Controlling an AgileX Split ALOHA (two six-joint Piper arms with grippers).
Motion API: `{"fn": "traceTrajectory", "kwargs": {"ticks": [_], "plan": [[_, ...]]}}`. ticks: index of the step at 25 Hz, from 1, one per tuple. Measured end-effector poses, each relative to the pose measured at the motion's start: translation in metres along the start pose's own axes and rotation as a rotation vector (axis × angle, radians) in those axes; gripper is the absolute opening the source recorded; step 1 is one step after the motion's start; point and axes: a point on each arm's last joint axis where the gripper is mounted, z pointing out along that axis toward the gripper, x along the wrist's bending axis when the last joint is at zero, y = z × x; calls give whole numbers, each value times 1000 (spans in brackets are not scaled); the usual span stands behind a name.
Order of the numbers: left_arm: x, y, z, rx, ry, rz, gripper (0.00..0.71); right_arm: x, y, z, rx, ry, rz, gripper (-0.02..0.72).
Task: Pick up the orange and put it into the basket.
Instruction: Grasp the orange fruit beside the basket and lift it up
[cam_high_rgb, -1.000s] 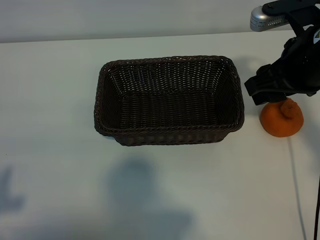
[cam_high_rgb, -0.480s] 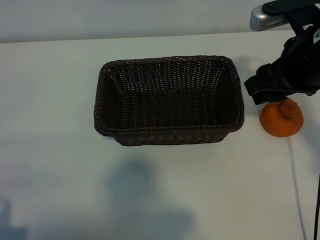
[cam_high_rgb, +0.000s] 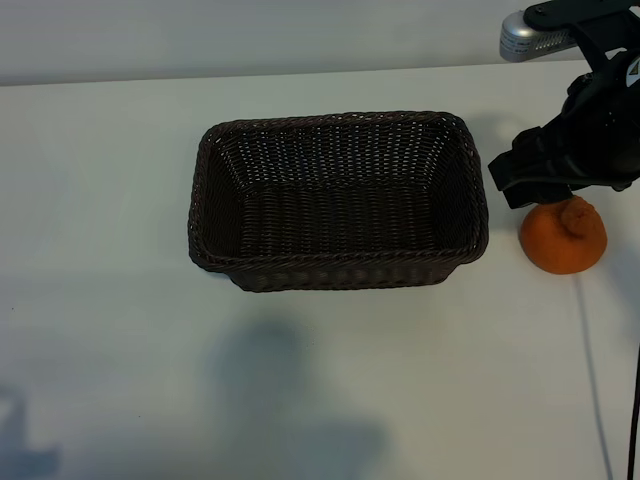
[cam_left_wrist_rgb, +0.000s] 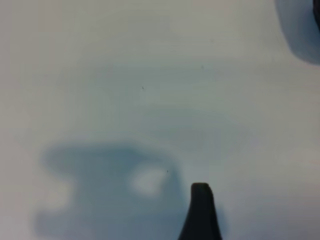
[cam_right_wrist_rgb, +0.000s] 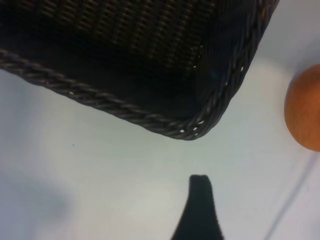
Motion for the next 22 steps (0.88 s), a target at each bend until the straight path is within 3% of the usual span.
{"fn": "traceTrajectory", "kwargs": {"ticks": [5, 11, 18, 22], "plan": [[0, 0, 0, -8, -4, 5, 524, -2, 4, 0, -43, -17, -12, 550], [0, -1, -1, -15, -1, 6, 515, -9, 10, 5, -80, -93, -43, 550], [0, -6, -6, -66, 1, 7, 513, -22, 17, 39, -19, -203, -1, 552], [0, -6, -6, -67, 3, 8, 512, -36, 22, 61, -3, -226, 52, 555]]}}
